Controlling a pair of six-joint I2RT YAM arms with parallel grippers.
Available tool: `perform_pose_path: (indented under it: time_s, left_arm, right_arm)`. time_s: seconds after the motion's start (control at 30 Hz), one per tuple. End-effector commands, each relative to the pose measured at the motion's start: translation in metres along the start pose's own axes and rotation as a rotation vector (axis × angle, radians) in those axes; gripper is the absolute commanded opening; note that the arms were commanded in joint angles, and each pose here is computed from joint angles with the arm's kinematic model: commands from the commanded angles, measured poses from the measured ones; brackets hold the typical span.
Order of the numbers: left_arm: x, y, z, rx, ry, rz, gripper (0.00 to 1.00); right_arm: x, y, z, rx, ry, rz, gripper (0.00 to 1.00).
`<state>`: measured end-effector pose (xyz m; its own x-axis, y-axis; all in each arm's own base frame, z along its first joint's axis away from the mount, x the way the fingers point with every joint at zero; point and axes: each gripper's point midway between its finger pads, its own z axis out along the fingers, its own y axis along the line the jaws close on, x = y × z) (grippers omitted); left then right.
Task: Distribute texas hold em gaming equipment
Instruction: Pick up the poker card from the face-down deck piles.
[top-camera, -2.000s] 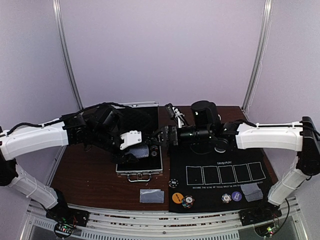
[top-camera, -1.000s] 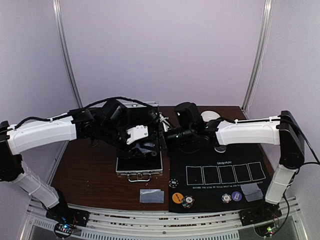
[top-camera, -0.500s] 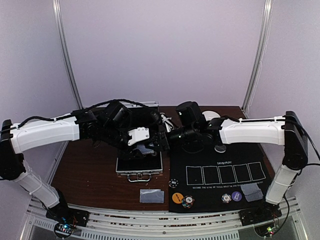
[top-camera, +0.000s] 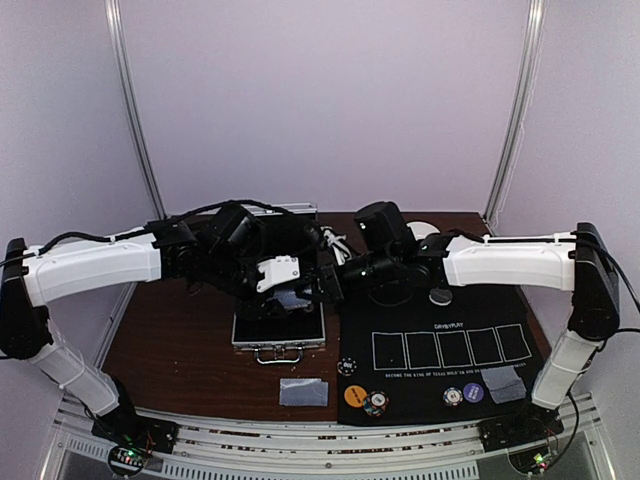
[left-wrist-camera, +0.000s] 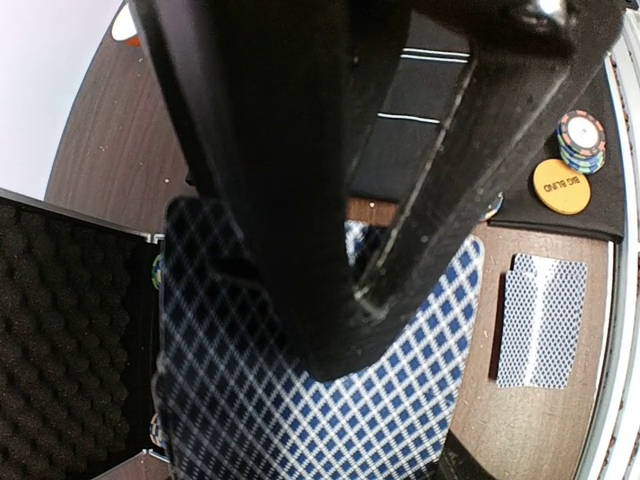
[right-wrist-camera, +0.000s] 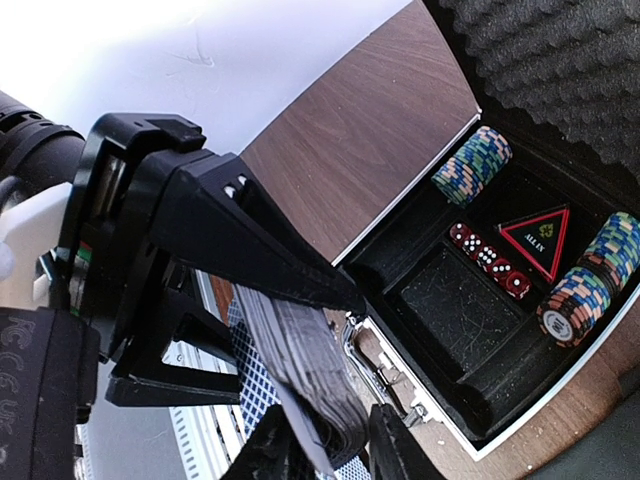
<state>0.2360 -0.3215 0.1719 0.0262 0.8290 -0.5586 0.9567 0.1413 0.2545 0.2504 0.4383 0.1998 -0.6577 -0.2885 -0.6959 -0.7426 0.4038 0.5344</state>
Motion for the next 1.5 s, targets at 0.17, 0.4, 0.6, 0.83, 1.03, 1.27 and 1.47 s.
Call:
perform_pose_path:
  time_s: [0.17,0.4,0.6,0.83,1.03,1.27,1.47]
  left_arm:
    - [-0.005,0.011,0.005,-0.028,-0.010,0.003,0.50]
    - [-0.002,0.011,0.008,-0.024,-0.005,0.002,0.50]
    - [0.000,0.012,0.011,-0.020,-0.001,-0.001,0.50]
    - [0.003,0.014,0.014,-0.019,0.007,-0.005,0.50]
    - [0.009,0.016,0.017,-0.022,0.022,-0.014,0.50]
    - [0.014,0.021,0.019,-0.028,0.035,-0.036,0.50]
    - [0.023,0.029,0.016,-0.048,0.047,-0.070,0.50]
  right_arm:
    - [-0.005,0.000,-0.013,0.033,0.009,-0.022,0.29]
    - [-0.008,0.000,-0.016,0.018,0.009,-0.011,0.22]
    - [-0.007,-0.003,-0.018,0.012,0.019,0.011,0.13]
    - [-0.006,-0.004,-0.022,0.015,0.039,0.016,0.00]
    - [-0.006,-0.005,-0.036,0.031,0.050,0.005,0.00]
    - [-0.007,-0.018,-0.070,0.158,0.050,-0.033,0.00]
    - [0.023,-0.084,-0.136,0.658,0.187,-0.110,0.00]
